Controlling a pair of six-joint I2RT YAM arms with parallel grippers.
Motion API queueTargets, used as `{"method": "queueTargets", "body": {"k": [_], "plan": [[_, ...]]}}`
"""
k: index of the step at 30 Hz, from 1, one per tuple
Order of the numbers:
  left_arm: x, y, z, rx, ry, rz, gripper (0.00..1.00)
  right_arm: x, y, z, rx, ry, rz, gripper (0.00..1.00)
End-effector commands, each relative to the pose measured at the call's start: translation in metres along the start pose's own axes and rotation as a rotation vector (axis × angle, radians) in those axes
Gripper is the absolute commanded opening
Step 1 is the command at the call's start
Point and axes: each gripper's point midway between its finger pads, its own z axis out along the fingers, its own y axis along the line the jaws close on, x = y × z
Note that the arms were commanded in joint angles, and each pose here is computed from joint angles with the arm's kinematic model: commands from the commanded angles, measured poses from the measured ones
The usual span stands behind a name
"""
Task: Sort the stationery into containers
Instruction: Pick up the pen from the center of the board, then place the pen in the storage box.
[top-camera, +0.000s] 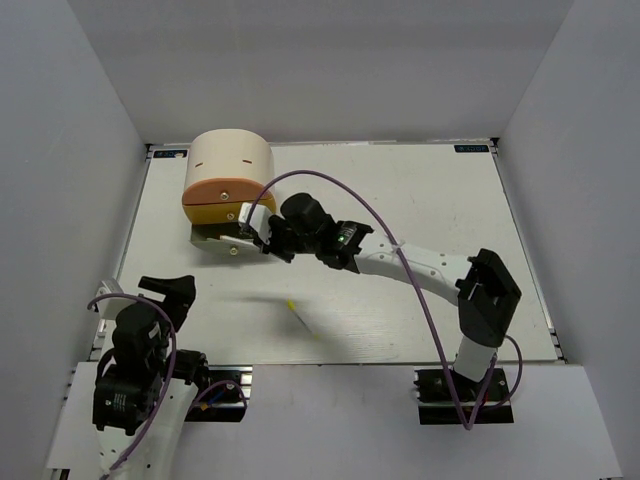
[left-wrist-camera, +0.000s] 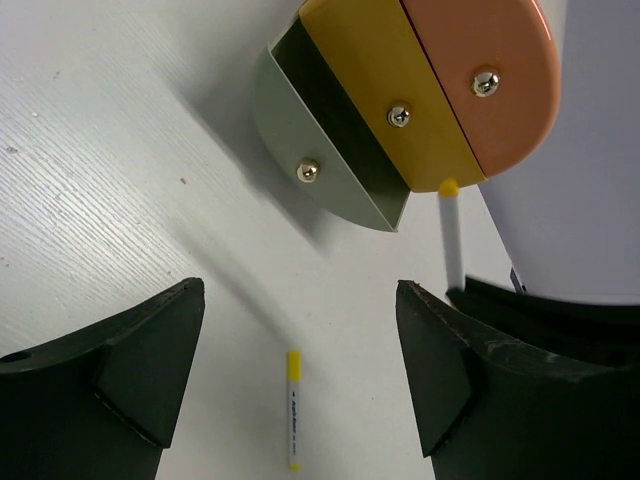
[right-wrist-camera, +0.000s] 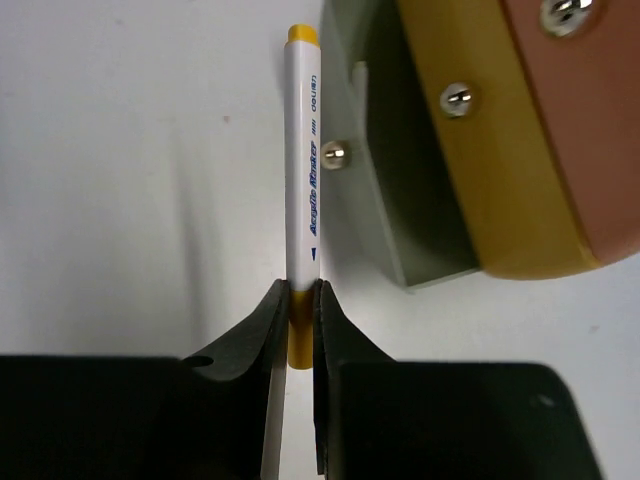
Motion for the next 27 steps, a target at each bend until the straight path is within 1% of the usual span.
{"method": "queueTargets", "body": {"k": [1, 3, 4, 7, 9, 11, 12, 18, 19, 21, 22, 25, 27], "plan": [[0.002, -0.005, -0.001, 0.032, 0.009, -0.006, 0.87, -0.021, -0.048, 0.01, 0.128, -0.037, -0.158, 0.0], [0.003, -0.004, 0.0, 0.032, 0.009, -0.006, 0.87, -0.023, -0.06, 0.016, 0.159, -0.032, -0.215, 0.0], [0.003, -0.004, 0.0, 0.032, 0.009, -0.006, 0.87, -0.024, -0.071, 0.025, 0.171, -0.029, -0.222, 0.0], [0.004, -0.002, -0.001, 0.032, 0.009, -0.006, 0.87, -0.026, -0.083, 0.037, 0.176, -0.032, -0.27, 0.0], [0.005, 0.0, -0.001, 0.025, 0.013, -0.004, 0.87, -0.032, -0.084, 0.042, 0.163, -0.05, -0.293, 0.0], [0.004, 0.0, -0.003, 0.032, 0.009, -0.006, 0.87, -0.023, -0.086, 0.051, 0.153, -0.035, -0.297, 0.0], [0.004, 0.0, -0.003, 0.032, 0.009, -0.006, 0.87, -0.027, -0.088, 0.051, 0.142, -0.045, -0.299, 0.0], [0.007, 0.003, -0.002, 0.025, 0.013, -0.013, 0.87, -0.01, -0.082, 0.061, 0.103, -0.021, -0.301, 0.0], [0.006, 0.001, -0.002, 0.032, 0.009, -0.016, 0.87, -0.003, -0.082, 0.065, 0.098, -0.005, -0.297, 0.09], [0.004, -0.001, -0.002, 0.041, 0.004, -0.019, 0.87, 0.0, -0.081, 0.065, 0.088, 0.009, -0.293, 0.15], [0.007, -0.002, 0.0, 0.047, 0.013, -0.019, 0.87, -0.001, -0.081, 0.065, 0.084, 0.006, -0.288, 0.22], [0.009, -0.004, 0.003, 0.04, 0.029, -0.014, 0.87, 0.002, -0.08, 0.066, 0.079, 0.011, -0.275, 0.29], [0.008, -0.006, 0.003, 0.048, 0.024, -0.017, 0.87, 0.003, -0.079, 0.067, 0.078, 0.01, -0.275, 0.32]]}}
